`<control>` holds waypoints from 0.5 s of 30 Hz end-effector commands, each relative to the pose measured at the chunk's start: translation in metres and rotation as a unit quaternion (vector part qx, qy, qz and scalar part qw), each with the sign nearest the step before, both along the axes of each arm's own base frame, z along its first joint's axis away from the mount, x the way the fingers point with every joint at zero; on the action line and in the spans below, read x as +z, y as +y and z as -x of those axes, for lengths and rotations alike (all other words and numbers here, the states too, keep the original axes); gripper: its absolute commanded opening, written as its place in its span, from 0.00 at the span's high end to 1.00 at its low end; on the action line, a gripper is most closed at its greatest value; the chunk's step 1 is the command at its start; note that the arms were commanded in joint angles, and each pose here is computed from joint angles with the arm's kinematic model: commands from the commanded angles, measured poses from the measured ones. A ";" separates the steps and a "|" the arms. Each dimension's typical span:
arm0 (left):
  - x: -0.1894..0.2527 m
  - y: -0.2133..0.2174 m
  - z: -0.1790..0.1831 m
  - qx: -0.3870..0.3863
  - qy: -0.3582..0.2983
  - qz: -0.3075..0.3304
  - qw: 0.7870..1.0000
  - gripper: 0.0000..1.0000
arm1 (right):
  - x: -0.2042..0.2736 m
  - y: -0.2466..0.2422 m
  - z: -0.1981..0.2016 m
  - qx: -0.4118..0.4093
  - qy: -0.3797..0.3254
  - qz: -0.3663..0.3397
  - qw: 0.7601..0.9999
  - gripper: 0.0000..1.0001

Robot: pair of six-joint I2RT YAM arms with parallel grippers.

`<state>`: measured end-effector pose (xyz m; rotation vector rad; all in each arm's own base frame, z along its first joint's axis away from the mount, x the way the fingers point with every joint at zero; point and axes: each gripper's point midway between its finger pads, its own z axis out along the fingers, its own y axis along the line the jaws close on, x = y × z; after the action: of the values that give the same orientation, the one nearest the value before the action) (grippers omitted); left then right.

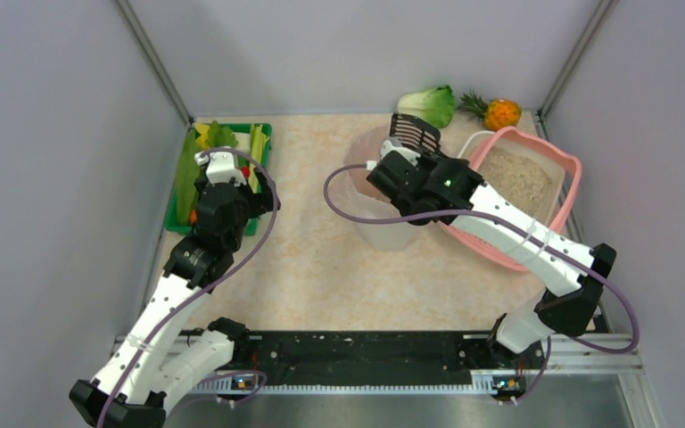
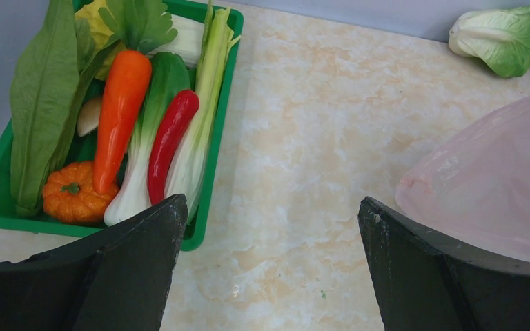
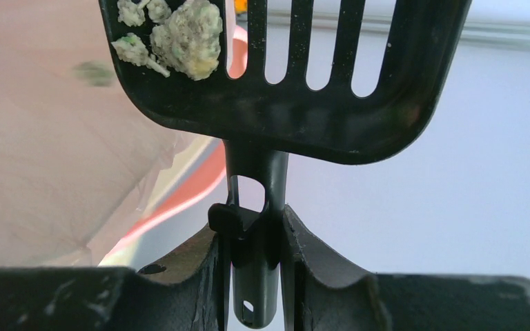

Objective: Clean the litter box

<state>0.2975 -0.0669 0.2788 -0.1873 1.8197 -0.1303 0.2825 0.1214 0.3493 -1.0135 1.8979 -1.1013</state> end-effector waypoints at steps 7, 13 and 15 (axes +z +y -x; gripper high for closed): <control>0.012 0.003 0.002 0.007 -0.031 0.012 0.999 0.01 | 0.035 -0.014 -0.001 -0.010 -0.055 0.113 0.992 1.00; 0.011 0.003 0.002 0.006 -0.031 0.012 0.999 0.01 | 0.024 0.003 -0.009 0.010 -0.035 0.148 0.988 1.00; 0.012 0.005 0.003 0.009 -0.032 0.012 0.999 0.01 | 0.021 0.003 -0.010 0.009 -0.034 0.164 0.986 1.00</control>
<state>0.2935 -0.0649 0.2777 -0.1897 1.8131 -0.1319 0.2909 0.1172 0.3633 -1.1586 1.7344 -1.3996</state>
